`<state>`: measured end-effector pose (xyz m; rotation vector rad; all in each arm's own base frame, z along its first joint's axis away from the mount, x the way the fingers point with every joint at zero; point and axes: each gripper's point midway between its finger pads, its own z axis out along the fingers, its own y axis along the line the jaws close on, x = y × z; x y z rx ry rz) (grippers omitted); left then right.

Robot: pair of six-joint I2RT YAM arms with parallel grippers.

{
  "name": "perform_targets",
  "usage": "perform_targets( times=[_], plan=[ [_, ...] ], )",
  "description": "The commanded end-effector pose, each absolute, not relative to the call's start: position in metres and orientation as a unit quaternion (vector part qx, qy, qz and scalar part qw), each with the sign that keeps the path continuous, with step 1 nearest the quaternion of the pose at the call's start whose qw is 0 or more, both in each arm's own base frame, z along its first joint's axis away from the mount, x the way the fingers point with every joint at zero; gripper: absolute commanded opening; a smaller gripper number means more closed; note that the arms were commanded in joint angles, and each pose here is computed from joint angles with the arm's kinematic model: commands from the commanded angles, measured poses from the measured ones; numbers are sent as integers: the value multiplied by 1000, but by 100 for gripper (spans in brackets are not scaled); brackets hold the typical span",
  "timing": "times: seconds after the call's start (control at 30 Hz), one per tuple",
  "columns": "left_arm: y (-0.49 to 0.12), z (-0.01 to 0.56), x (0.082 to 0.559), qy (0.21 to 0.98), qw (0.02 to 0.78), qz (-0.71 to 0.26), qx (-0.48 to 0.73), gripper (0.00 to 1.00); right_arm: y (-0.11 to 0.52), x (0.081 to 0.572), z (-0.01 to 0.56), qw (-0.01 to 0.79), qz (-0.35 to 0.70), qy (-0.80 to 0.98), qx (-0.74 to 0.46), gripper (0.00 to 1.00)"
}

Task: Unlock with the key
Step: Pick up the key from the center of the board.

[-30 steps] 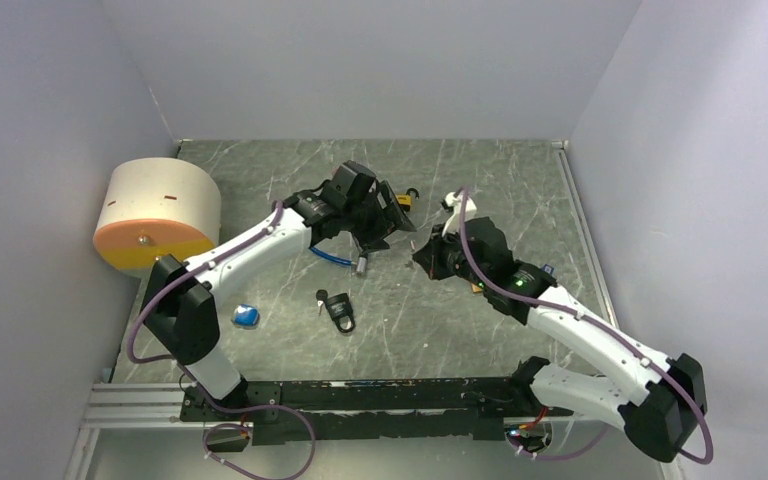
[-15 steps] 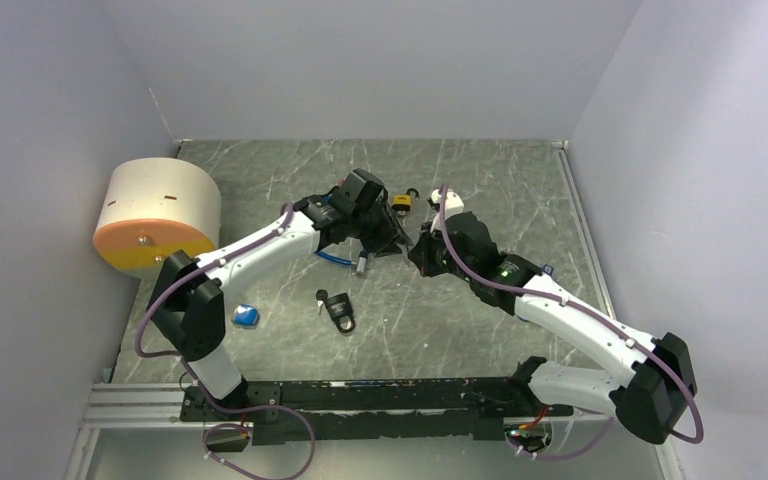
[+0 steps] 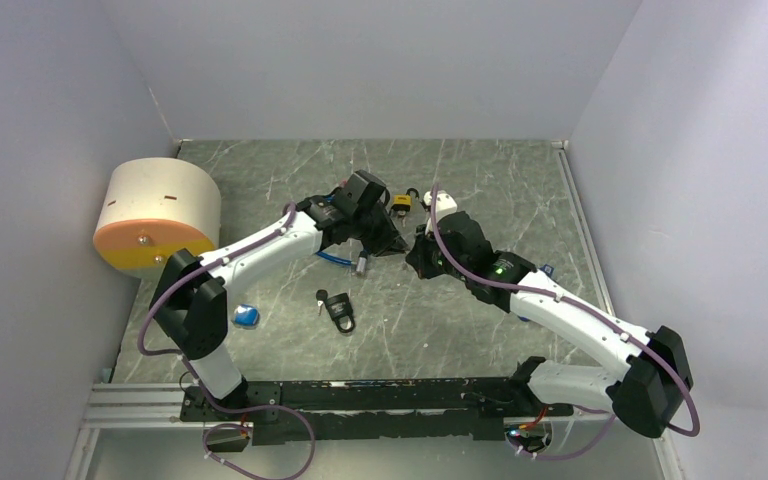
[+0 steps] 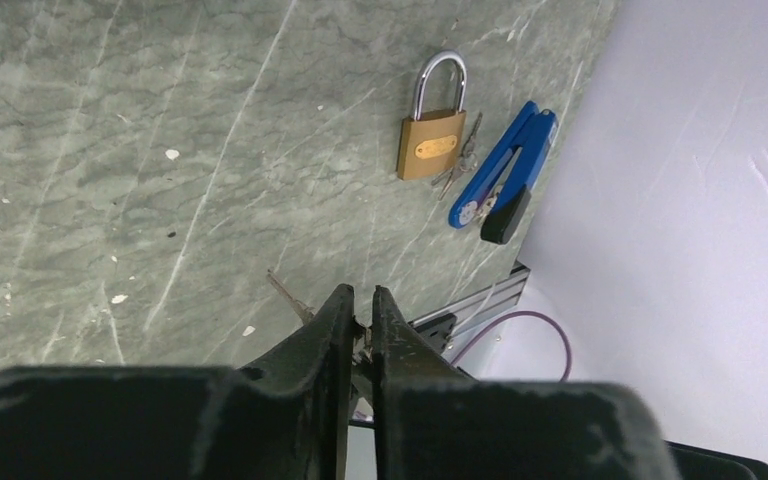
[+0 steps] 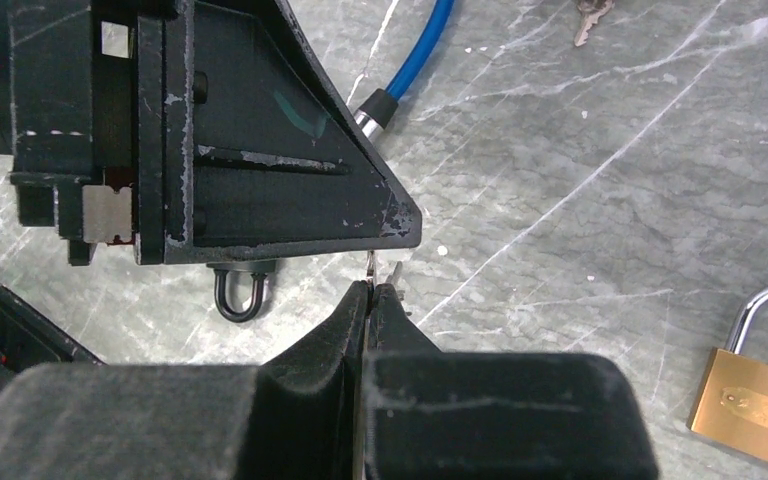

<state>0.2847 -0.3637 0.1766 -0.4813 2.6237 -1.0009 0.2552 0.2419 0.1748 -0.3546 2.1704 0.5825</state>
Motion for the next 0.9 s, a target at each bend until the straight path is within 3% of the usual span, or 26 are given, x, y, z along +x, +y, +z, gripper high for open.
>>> perform_targets(
  times=[0.0,0.2,0.37,0.47,0.57,0.7,0.87],
  plan=[
    [-365,185,291,912,165,-342,-156,6,251,263,205,452,252,844,-144,0],
    [-366,200,297,905,206,-356,-105,3,257,255,216,447,292,835,-135,2],
    [-372,224,297,878,260,-402,-31,2,254,246,247,456,356,808,-114,38],
    [-381,260,286,819,320,-470,75,3,246,238,274,456,414,780,-105,56],
    [-382,291,276,766,364,-513,130,3,234,231,299,466,463,749,-89,68],
    [-384,320,258,727,372,-544,194,3,227,219,329,484,502,712,-86,75],
    [-390,365,224,645,368,-613,271,2,223,207,350,506,531,674,-91,76]
  ],
)
